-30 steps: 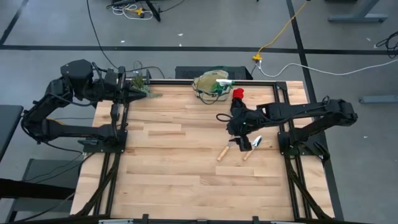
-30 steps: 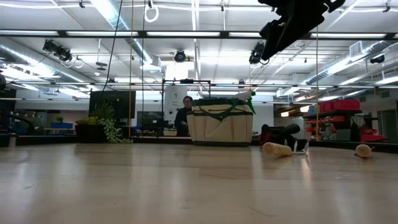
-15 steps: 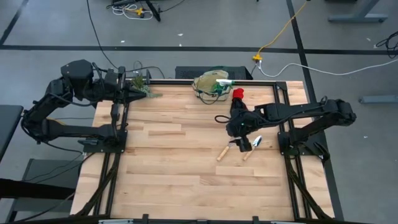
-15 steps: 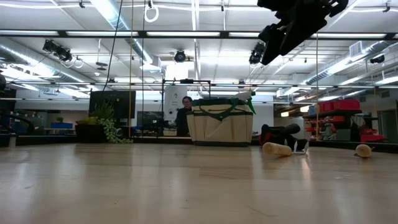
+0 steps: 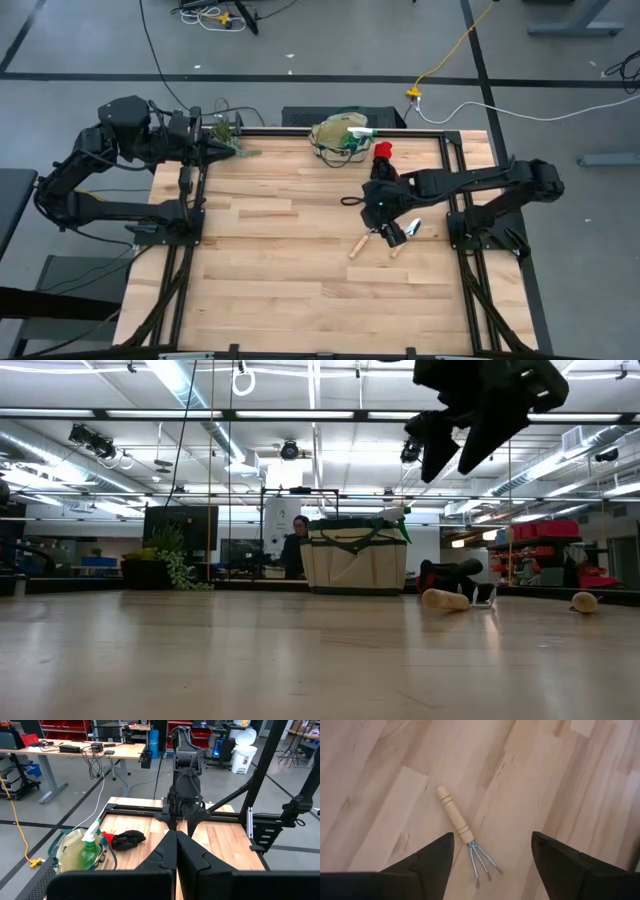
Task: Pick & Place Garden tools in Gardening bag
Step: Put the brown hand rake into the white gardening bag
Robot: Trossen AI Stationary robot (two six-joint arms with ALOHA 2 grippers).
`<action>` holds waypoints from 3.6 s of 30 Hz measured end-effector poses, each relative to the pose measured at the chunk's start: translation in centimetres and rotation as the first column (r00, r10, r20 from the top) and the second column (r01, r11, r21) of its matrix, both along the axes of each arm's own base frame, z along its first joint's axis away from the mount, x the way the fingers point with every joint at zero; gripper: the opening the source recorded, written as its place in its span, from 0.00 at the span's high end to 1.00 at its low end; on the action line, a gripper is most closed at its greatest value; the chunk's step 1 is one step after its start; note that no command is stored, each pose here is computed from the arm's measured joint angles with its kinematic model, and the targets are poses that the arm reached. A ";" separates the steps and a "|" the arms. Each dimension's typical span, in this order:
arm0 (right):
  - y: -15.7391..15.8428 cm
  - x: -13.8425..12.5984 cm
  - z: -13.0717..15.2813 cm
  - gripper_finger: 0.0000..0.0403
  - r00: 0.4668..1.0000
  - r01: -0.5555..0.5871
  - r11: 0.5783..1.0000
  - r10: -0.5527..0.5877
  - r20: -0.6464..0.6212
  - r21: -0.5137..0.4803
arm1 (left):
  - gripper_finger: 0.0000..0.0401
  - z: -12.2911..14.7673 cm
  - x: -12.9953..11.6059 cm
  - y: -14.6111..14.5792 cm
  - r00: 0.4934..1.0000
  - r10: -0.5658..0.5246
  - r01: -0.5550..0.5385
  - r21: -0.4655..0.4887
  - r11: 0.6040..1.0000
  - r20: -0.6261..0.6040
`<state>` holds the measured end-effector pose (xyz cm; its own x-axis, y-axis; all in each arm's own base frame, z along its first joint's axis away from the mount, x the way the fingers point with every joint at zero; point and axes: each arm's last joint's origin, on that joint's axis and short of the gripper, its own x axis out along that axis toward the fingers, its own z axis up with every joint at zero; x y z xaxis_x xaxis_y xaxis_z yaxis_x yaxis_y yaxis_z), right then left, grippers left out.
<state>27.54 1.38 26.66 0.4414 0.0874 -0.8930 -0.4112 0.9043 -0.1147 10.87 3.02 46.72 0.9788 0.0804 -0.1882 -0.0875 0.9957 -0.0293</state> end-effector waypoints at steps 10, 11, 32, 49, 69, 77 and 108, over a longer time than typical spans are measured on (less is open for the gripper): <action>0.1 1.5 -2.6 0.34 0.992 -0.086 0.996 0.083 -0.091 -0.034 | 0.99 0.0 0.0 0.0 1.000 0.000 0.000 -0.001 1.000 -0.005; 0.1 1.7 -2.9 0.34 0.991 -0.094 0.995 0.091 -0.099 -0.036 | 0.99 0.0 0.0 0.0 1.000 0.000 0.000 -0.001 1.000 -0.005; 1.2 4.1 -7.9 0.34 0.951 -0.229 0.973 0.223 -0.213 -0.003 | 0.99 -0.1 0.0 0.0 1.000 0.010 -0.010 0.000 1.000 -0.012; 1.5 4.8 -10.3 0.34 0.934 -0.230 0.973 0.219 -0.281 -0.008 | 0.99 -0.1 0.0 0.0 1.000 0.010 -0.010 -0.001 1.000 -0.011; 2.2 3.7 -12.3 0.43 0.930 -0.251 0.965 0.219 -0.295 -0.072 | 0.99 -0.1 0.0 0.0 1.000 0.010 -0.010 -0.002 1.000 -0.011; 2.2 3.8 -12.3 0.50 0.933 -0.249 0.966 0.220 -0.284 -0.073 | 0.99 -0.1 0.0 0.0 1.000 0.011 -0.011 -0.008 1.000 -0.010; 2.2 4.0 -12.9 0.74 0.931 -0.251 0.966 0.222 -0.291 -0.066 | 0.99 -0.1 0.0 0.0 1.000 0.012 -0.012 -0.009 1.000 -0.010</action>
